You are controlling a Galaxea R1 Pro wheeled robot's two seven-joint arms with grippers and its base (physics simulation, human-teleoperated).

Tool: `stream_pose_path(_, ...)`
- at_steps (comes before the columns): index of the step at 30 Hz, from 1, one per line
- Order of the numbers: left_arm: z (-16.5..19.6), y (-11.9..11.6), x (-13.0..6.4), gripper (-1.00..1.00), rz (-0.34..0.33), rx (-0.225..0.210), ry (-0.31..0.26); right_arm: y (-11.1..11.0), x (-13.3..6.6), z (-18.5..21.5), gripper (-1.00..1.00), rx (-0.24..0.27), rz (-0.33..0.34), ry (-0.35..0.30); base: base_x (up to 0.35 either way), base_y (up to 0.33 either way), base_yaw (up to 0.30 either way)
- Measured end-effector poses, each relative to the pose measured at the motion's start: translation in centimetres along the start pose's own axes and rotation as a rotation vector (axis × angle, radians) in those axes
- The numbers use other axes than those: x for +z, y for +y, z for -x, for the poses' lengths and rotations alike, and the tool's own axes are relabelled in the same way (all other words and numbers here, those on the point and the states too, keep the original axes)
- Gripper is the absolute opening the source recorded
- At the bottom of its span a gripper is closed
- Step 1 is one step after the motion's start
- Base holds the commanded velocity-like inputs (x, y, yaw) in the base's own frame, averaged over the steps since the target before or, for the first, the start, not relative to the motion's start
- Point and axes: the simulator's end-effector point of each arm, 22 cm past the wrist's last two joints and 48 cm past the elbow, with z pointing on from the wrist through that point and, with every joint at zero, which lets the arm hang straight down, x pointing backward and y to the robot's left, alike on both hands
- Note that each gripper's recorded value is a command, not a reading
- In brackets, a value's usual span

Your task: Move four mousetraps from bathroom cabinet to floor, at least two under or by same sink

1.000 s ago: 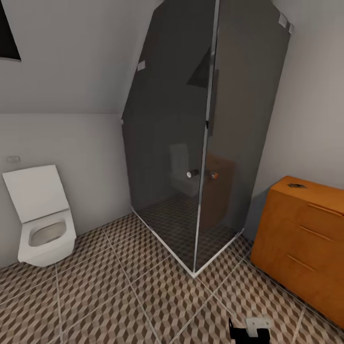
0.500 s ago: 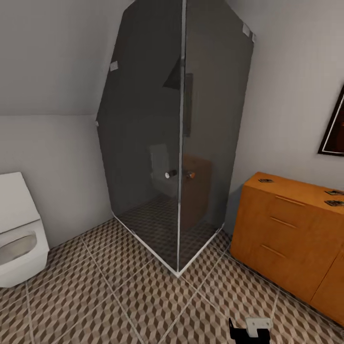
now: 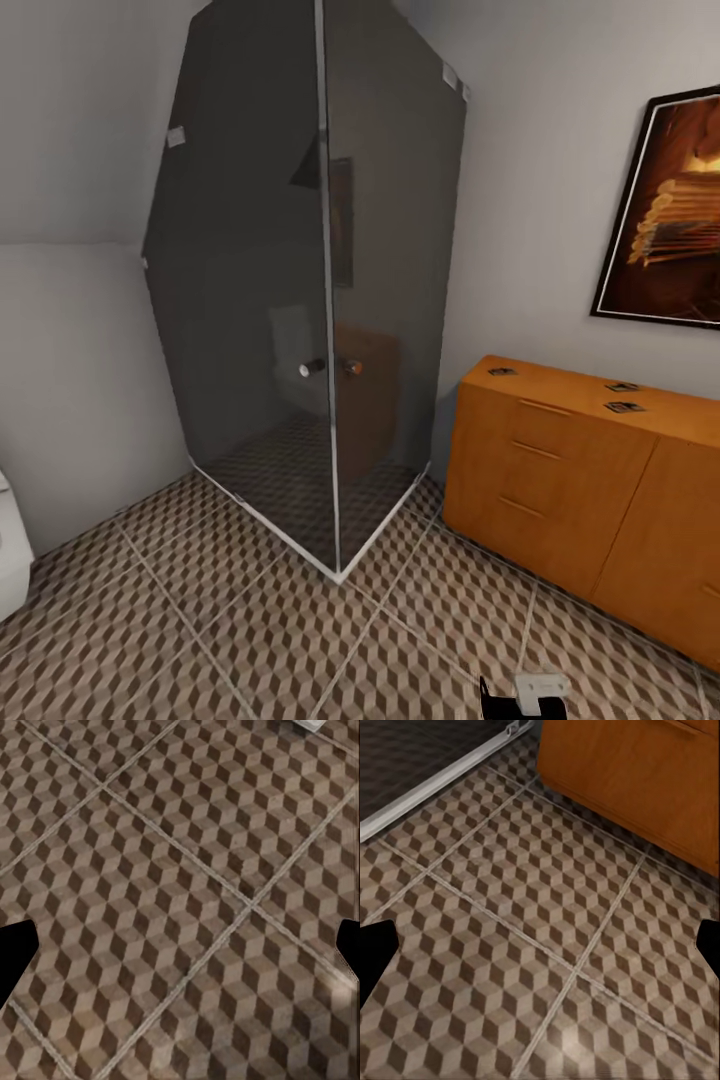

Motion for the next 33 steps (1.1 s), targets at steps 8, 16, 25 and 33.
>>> stream_pose_path(8, 0.13, -0.01, -0.01, 1.00, 0.000, -0.001, -0.003, -0.02, -0.02, 0.18, 1.00, 0.001, -0.001, -0.004, 0.000, 0.000, -0.283)
stream_pose_path(16, 0.29, -0.01, -0.02, 1.00, 0.000, -0.001, -0.007, -0.03, -0.04, 0.41, 1.00, 0.001, -0.001, -0.010, 0.000, 0.000, -0.282)
stream_pose_path(25, 0.06, -0.01, -0.07, 1.00, 0.000, -0.002, -0.002, -0.05, -0.08, 0.53, 1.00, 0.002, -0.001, -0.013, 0.000, 0.000, -0.277)
stream_pose_path(33, 0.12, 0.01, -0.07, 1.00, 0.001, -0.002, -0.004, -0.05, -0.09, 0.52, 1.00, 0.002, -0.001, -0.013, 0.000, 0.000, -0.247)
